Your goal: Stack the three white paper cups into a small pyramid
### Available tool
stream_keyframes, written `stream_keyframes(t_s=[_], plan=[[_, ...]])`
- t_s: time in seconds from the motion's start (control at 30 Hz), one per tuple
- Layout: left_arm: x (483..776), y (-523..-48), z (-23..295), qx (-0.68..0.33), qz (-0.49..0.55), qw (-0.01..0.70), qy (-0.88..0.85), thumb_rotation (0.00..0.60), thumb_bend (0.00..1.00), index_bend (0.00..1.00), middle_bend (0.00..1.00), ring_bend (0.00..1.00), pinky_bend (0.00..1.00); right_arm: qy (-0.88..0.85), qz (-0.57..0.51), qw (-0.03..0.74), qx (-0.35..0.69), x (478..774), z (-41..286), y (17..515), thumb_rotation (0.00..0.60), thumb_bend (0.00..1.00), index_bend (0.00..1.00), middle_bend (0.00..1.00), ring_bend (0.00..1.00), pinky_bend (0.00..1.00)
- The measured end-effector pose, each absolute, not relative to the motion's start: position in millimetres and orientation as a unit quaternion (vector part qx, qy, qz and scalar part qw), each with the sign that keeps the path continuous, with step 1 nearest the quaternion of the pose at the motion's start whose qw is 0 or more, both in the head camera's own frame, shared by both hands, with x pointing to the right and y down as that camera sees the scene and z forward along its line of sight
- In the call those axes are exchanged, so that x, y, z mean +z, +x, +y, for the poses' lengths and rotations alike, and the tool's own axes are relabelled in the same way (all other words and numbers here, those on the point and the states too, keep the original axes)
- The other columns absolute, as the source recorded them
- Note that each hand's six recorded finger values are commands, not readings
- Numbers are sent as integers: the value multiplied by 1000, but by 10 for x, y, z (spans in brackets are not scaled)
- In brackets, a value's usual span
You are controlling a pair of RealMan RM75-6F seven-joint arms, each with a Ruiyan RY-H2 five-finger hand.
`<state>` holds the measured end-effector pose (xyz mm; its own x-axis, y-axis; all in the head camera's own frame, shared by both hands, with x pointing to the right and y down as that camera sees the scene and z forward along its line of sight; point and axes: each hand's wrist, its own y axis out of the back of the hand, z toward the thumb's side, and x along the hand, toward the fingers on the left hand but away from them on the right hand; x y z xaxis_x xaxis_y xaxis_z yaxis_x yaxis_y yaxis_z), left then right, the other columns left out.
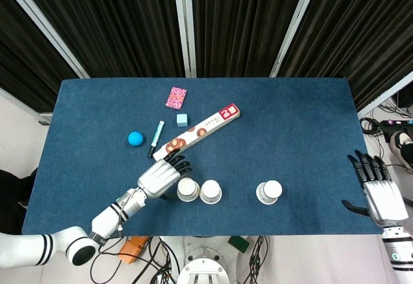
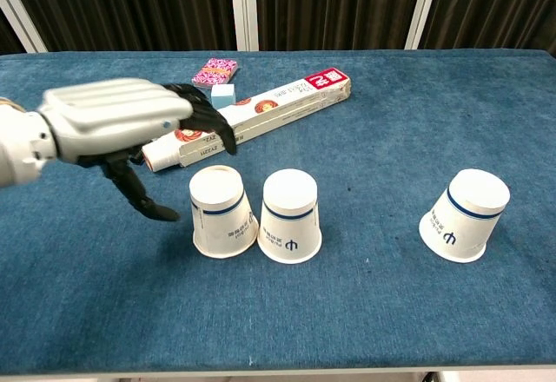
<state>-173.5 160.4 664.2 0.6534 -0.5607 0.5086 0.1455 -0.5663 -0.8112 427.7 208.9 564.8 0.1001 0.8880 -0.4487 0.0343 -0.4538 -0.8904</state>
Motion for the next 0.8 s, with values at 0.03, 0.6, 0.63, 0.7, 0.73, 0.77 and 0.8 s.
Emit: stream_keyframes(t_s=[0.03,0.6,0.63,0.7,0.73,0.77,0.8], plan=[[6608,-1808,1595,-398,142,448,-787,600,143,253,193,140,0,-650,-349,374,561,5690,2089,4216,600,194,0,26,0,43],[6260,-2931,1642,-455,265,433,-732,600,143,253,193,133,0,-783,-156,359,483,6449,1857,2988,600,369,198,22,0,41],[6252,-2967,1647,-456,268,432,-730,600,143,252,193,132,0,-784,-151,359,483,6471,1845,2955,600,390,212,26,0,41],[6243,-3010,1655,-458,272,429,-729,600,143,252,193,132,0,-785,-143,360,484,6507,1821,2897,600,416,225,31,0,41],[6240,-3030,1661,-459,274,428,-729,600,144,252,193,131,0,-785,-140,360,484,6515,1812,2880,600,423,229,34,0,41],[6237,-3043,1665,-460,275,427,-728,600,144,252,193,131,0,-784,-138,361,485,6522,1802,2864,600,425,231,36,0,41],[6235,-3054,1669,-460,276,427,-728,600,144,252,193,131,0,-784,-137,361,486,6525,1798,2857,600,425,236,38,0,41]])
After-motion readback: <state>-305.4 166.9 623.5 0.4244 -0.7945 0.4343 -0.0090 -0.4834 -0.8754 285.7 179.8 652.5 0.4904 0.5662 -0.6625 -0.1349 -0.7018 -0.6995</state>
